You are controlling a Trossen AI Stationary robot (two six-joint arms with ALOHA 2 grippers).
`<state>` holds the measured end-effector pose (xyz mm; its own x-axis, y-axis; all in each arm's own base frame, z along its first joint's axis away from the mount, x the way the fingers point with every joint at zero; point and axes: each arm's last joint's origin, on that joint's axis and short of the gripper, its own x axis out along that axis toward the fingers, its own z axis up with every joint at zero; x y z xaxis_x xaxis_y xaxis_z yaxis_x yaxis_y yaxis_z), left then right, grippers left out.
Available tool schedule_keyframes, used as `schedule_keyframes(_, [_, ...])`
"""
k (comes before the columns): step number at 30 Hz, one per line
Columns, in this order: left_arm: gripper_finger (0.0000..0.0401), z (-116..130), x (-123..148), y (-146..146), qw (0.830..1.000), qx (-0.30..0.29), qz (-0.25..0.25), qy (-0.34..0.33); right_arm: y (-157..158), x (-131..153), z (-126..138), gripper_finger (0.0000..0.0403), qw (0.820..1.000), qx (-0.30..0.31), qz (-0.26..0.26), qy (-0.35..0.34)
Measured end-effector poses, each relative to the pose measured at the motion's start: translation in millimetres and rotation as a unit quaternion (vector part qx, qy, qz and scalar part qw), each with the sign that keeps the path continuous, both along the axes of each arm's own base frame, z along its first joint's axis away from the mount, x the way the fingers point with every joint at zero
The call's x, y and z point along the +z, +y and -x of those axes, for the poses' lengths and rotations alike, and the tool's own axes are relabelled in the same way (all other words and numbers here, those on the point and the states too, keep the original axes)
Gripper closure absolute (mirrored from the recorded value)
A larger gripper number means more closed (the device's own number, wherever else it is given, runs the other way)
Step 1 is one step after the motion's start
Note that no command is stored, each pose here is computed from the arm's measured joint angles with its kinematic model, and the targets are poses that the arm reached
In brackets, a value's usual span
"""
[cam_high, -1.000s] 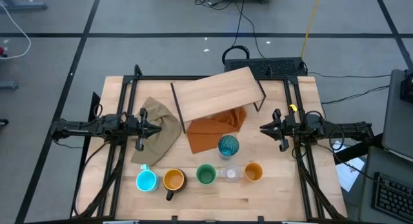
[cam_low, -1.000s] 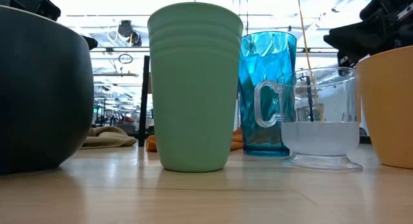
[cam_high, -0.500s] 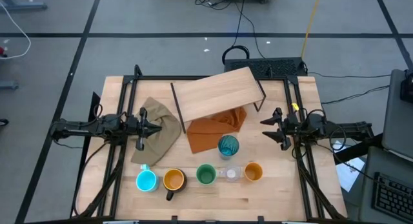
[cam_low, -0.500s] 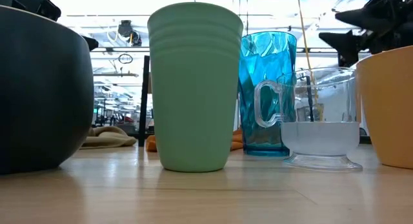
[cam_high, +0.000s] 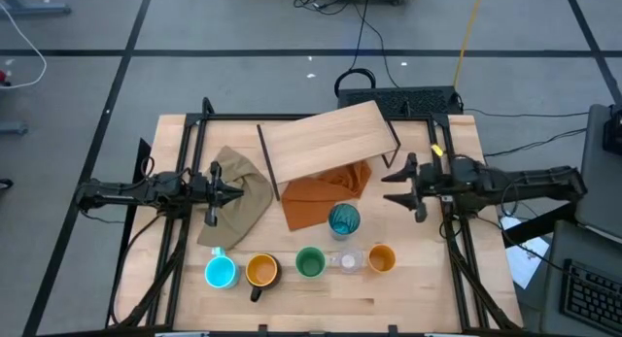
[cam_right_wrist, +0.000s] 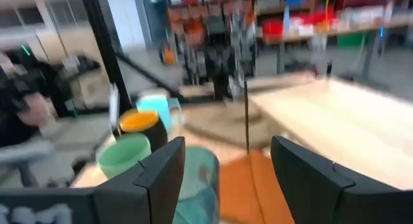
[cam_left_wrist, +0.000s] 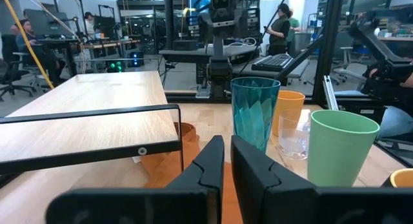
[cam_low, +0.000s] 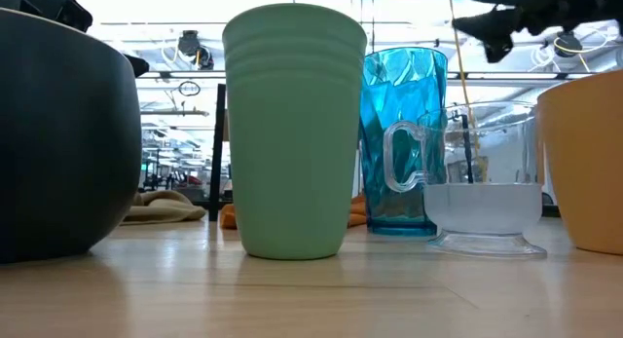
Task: Stack small to large cups/mugs on shelf
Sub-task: Put the blue glass on the shelf
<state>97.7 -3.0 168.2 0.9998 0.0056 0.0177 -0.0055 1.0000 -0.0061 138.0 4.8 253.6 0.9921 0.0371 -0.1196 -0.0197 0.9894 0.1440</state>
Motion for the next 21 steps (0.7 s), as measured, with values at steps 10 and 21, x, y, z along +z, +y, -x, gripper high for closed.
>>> schedule_keyframes(10, [0.037,0,0,0,1.0,0.0,0.0,0.001,3,43,-43,0.0183,0.995,0.021,-0.001,0.099])
schedule_keyframes(21, [0.037,0,-1,0,1.0,0.0,0.002,0.003,5,93,-90,0.0183,0.969,0.028,0.0,0.246])
